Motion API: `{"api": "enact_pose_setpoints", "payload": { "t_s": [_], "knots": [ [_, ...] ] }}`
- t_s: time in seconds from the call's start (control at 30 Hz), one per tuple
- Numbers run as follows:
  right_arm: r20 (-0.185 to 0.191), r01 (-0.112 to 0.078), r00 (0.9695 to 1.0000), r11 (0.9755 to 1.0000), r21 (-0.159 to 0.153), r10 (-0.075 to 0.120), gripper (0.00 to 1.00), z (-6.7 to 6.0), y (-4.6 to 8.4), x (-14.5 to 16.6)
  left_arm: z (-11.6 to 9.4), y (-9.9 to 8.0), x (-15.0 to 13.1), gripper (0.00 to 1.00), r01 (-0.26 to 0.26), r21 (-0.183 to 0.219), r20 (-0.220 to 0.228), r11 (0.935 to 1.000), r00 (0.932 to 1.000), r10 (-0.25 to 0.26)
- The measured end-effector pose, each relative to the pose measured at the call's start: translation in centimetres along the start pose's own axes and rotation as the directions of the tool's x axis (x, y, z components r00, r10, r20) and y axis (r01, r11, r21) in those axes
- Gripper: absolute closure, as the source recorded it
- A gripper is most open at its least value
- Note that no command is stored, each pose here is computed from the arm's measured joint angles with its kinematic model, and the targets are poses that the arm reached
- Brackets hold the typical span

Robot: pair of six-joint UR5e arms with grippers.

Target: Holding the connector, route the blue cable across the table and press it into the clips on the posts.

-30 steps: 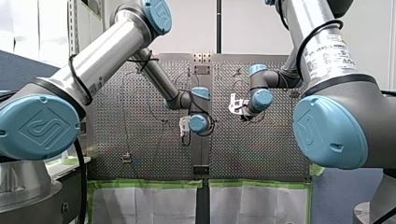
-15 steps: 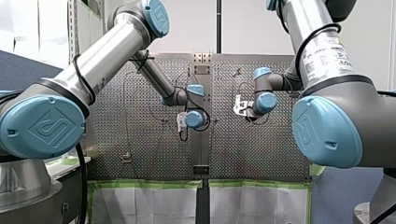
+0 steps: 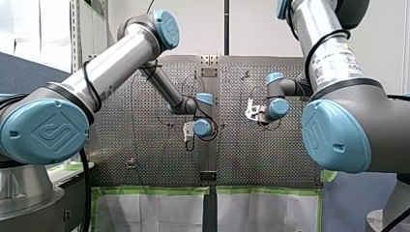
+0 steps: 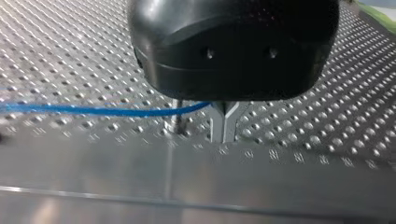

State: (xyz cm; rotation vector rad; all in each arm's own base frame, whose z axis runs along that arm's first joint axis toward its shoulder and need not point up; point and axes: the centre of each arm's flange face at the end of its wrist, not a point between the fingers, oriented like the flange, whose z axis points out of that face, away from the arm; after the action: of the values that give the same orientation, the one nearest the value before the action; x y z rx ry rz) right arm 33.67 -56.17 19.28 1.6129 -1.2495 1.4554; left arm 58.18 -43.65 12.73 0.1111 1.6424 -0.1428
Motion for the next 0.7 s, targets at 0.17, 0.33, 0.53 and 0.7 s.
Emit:
{"api": "enact_pose_setpoints", "payload": {
  "t_s": [0.17, 0.33, 0.53, 0.7],
  "knots": [
    [-0.01, -0.002, 0.9999, 0.9999, -0.011, 0.002, 0.99, 0.6, 0.9, 0.4, 0.6, 0.1, -0.7, 0.64, -0.004, -0.024, -0.01, 0.9997, 0.9999, 0.004],
    [-0.015, -0.001, 0.9999, 0.9997, -0.024, 0.0, 0.99, 0.8, 1.8, 0.7, 0.3, 0.2, -0.7, 0.18, -0.011, -0.053, -0.043, 0.9985, 0.999, 0.009],
    [-0.019, 0.006, 0.9998, 0.9996, -0.027, -0.006, 0.99, 0.9, 2.3, 1.0, -0.8, 0.0, -0.2, 0.02, -0.038, -0.084, -0.092, 0.9957, 0.9953, 0.03],
    [-0.023, 0.021, 0.9995, 0.9997, -0.009, -0.021, 0.99, 1.1, 2.2, 1.2, -1.8, -0.4, -0.6, 0.02, -0.057, -0.093, -0.121, 0.994, 0.9916, 0.045]
  ]
}}
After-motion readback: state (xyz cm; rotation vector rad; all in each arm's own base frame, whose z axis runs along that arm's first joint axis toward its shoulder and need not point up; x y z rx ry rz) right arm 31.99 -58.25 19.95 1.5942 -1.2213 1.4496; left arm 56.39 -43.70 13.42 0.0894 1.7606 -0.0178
